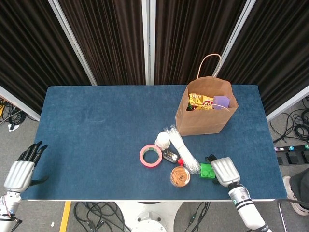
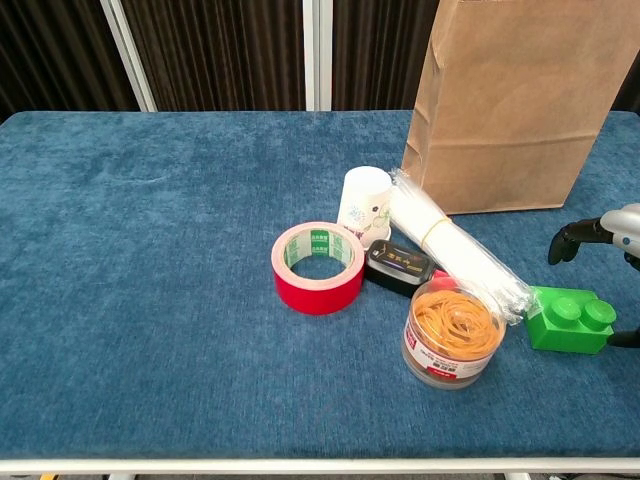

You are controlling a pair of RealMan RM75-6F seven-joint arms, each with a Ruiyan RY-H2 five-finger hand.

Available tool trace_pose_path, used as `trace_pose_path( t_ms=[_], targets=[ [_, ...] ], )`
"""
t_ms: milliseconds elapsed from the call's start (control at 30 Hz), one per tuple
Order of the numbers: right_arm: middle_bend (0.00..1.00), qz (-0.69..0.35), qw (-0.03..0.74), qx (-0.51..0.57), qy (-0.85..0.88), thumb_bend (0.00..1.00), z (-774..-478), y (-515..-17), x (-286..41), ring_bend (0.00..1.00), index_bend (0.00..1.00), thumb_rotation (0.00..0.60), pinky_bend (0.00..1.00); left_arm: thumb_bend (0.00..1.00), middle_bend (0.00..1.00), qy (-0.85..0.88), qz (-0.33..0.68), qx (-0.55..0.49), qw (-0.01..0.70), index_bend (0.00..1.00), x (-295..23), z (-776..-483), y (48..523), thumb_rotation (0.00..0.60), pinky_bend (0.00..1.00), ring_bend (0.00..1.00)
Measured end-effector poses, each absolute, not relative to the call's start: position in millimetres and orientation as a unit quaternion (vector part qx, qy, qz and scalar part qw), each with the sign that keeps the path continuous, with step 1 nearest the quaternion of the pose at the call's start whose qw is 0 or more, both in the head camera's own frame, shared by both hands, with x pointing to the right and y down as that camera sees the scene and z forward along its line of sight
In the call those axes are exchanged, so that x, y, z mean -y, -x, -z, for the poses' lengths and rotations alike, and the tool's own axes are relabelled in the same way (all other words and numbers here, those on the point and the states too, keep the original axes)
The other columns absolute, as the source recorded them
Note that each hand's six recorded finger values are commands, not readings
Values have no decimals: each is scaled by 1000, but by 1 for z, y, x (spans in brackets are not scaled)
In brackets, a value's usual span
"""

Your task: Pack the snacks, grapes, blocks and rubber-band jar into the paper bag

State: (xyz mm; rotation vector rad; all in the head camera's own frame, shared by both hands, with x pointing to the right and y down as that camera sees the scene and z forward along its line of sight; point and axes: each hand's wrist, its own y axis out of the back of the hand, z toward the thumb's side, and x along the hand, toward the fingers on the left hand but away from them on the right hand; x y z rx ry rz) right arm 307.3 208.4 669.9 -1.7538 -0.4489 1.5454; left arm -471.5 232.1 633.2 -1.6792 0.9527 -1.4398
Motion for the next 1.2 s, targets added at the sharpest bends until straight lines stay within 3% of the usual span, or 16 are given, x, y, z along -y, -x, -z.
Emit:
trace_pose_path(
  t_ms=[600, 1200],
  targets=[
    [320, -613, 347, 175, 687, 0, -698, -304, -218, 854, 278, 600, 889, 108, 118, 648, 562, -368, 358, 123, -235, -633, 477, 600, 210, 21],
    [453, -609, 350, 188, 686, 0, -703, -300, -214, 864, 457, 600, 891, 107, 118, 649, 561, -370, 355, 124, -236, -633, 479, 600, 210, 21]
  ],
)
